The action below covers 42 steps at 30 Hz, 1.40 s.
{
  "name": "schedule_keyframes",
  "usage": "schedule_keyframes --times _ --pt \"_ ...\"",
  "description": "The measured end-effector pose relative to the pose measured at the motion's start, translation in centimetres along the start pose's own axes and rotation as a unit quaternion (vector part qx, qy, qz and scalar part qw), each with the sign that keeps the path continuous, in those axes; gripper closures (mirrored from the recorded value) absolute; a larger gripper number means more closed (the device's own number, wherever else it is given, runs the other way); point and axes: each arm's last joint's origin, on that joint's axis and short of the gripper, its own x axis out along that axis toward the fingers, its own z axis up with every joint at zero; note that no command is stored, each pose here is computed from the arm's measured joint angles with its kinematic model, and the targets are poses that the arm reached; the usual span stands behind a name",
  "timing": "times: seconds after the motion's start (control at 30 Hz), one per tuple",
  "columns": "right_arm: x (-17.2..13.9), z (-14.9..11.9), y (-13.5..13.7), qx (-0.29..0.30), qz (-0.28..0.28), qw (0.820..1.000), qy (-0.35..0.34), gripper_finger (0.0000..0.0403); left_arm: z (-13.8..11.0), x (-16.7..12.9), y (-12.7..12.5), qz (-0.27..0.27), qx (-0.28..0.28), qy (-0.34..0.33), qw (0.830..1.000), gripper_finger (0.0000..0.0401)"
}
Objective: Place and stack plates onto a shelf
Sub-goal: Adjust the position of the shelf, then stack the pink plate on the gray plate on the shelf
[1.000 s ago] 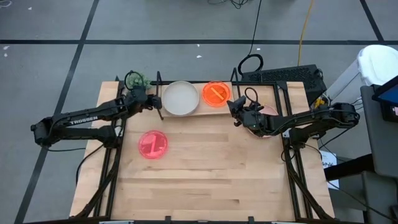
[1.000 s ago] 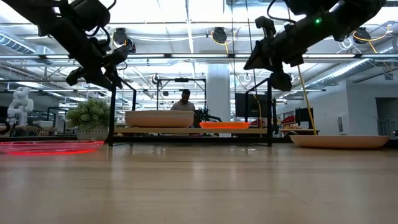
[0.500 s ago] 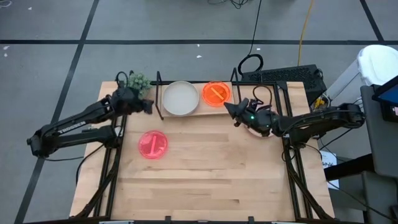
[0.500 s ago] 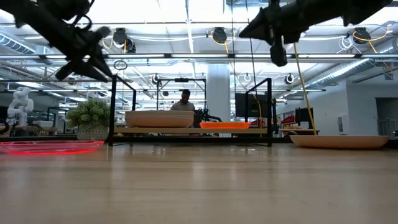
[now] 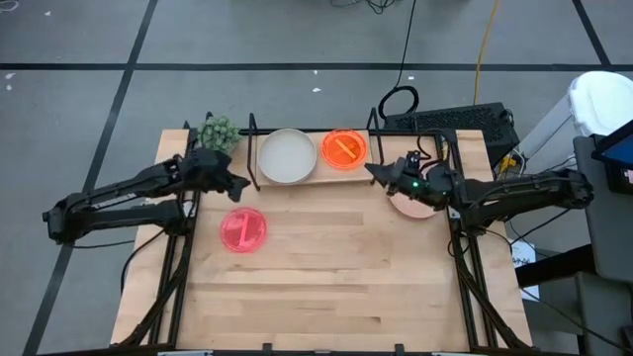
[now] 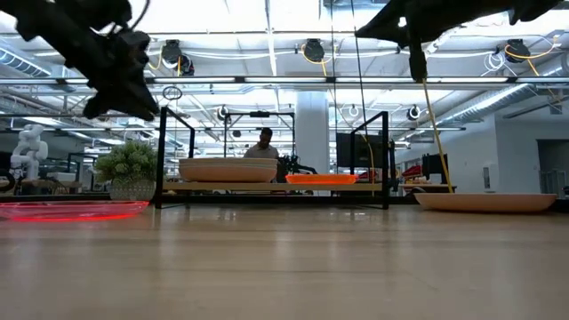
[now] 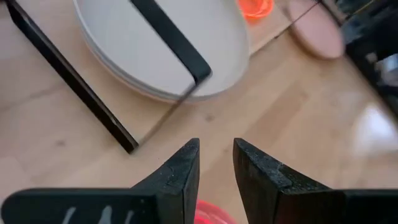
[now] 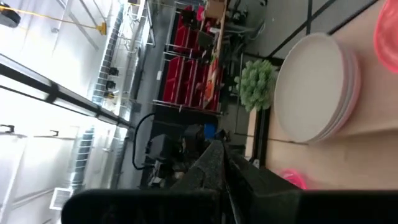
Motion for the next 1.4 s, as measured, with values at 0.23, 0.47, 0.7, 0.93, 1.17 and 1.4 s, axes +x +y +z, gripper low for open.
schedule_keyframes --times 0.23,0.47,0.7,0.93,1.17,1.4 --pt "-0.8 0.9 0.8 -0.020 0.021 1.000 -0.003 0.0403 0.9 2.7 0.6 0.047 0.010 0.007 0.999 0.0300" --pt "-1.6 1.3 1.4 -0.040 0.038 0.998 0.009 0.0403 1.6 3.2 1.3 0.078 0.008 -0.018 0.997 0.0300" --pt "-2.0 1.2 0.8 -0.061 0.012 0.996 0.057 0.0403 1.7 3.2 1.2 0.050 -0.002 -0.011 0.999 0.0300" --pt "-2.1 0.8 -0.2 -0.088 -0.029 0.991 0.102 0.0403 1.0 2.7 -0.1 -0.033 -0.038 0.029 0.998 0.0300" --pt "-2.6 0.2 -1.7 -0.110 -0.093 0.975 0.171 0.0403 -0.6 1.3 -1.6 -0.070 -0.049 0.068 0.994 0.0300" --pt "-3.1 0.0 -2.8 -0.133 -0.147 0.962 0.188 0.0403 -1.8 0.9 -2.6 -0.088 -0.056 0.105 0.989 0.0300"
